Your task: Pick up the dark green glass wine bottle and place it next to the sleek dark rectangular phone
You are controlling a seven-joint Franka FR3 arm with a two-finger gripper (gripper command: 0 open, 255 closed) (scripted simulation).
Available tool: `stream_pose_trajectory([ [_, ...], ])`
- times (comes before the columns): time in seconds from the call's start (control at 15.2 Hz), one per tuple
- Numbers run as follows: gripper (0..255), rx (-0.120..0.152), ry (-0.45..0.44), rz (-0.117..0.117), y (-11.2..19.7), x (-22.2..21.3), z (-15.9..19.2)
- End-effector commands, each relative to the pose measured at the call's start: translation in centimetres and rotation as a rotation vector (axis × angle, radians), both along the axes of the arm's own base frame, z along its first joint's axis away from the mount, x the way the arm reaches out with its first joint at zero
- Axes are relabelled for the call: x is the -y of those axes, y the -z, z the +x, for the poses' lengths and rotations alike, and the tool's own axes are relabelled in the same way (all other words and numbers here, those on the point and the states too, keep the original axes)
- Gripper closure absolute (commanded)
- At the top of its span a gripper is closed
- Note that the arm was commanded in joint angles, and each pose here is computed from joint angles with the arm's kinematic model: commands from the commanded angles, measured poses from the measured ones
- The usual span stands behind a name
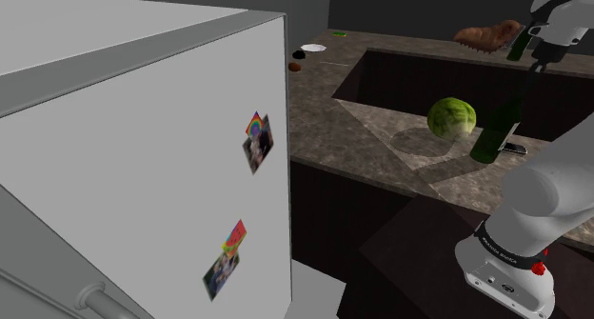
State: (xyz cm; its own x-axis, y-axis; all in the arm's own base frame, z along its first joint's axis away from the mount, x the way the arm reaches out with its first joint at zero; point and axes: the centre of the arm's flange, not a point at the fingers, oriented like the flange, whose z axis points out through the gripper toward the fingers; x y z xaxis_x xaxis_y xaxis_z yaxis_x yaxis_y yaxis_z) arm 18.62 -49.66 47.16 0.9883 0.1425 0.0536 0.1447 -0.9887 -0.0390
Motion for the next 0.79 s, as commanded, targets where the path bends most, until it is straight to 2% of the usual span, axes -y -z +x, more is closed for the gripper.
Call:
stream_pose_trajectory([
  [0.0, 255, 0.0, 0.0, 0.0, 0.0, 0.0, 0.0],
  [0.13, 255, 0.0, 0.0, 0.0, 0.0, 0.0, 0.0],
  [0.2, 0, 0.0, 0.0, 0.0, 0.0, 0.0, 0.0],
  [0.53, 0, 0.0, 0.0, 0.0, 0.0, 0.0, 0.0],
  [0.73, 0, 0.0, 0.0, 0.0, -4.0, 0.2, -0.2],
])
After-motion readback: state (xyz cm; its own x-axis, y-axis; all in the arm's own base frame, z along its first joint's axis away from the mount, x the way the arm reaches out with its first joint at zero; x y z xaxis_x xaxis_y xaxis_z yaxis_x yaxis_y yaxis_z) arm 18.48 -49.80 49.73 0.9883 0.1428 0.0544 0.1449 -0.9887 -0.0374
